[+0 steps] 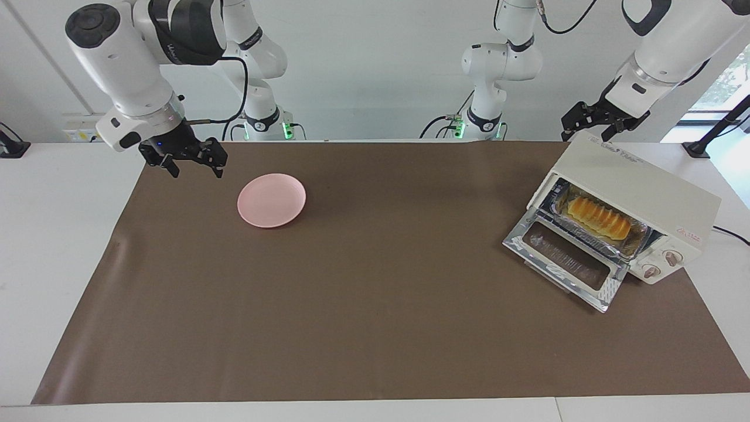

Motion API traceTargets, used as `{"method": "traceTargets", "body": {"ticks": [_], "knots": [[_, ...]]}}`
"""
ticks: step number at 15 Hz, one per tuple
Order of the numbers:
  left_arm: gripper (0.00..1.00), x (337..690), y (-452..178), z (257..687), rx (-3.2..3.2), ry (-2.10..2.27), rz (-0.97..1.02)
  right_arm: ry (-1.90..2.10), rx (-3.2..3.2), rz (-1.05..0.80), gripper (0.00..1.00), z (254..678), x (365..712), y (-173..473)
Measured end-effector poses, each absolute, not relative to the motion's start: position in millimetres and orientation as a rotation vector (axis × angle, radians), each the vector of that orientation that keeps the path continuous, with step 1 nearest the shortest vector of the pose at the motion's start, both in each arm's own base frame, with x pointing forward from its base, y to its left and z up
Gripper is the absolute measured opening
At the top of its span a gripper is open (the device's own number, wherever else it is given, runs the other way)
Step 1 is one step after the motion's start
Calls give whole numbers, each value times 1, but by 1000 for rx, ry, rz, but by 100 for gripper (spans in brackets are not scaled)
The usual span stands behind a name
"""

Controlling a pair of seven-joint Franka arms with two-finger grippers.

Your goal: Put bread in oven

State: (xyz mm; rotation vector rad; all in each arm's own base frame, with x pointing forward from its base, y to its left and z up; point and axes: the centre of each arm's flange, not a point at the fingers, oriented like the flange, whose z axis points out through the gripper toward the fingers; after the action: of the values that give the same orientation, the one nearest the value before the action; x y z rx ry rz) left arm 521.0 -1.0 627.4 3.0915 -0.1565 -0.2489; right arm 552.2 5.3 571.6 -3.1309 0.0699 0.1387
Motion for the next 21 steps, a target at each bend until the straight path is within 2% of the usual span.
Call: {"method": "traceTargets", "body": {"ticks": [14, 21], "knots": [[100, 529, -33, 613, 3098, -211, -282, 70, -3131, 139, 100, 572, 552, 5], [100, 536, -47, 612, 3110, -179, -224, 70, -3131, 139, 100, 572, 552, 5]]}}
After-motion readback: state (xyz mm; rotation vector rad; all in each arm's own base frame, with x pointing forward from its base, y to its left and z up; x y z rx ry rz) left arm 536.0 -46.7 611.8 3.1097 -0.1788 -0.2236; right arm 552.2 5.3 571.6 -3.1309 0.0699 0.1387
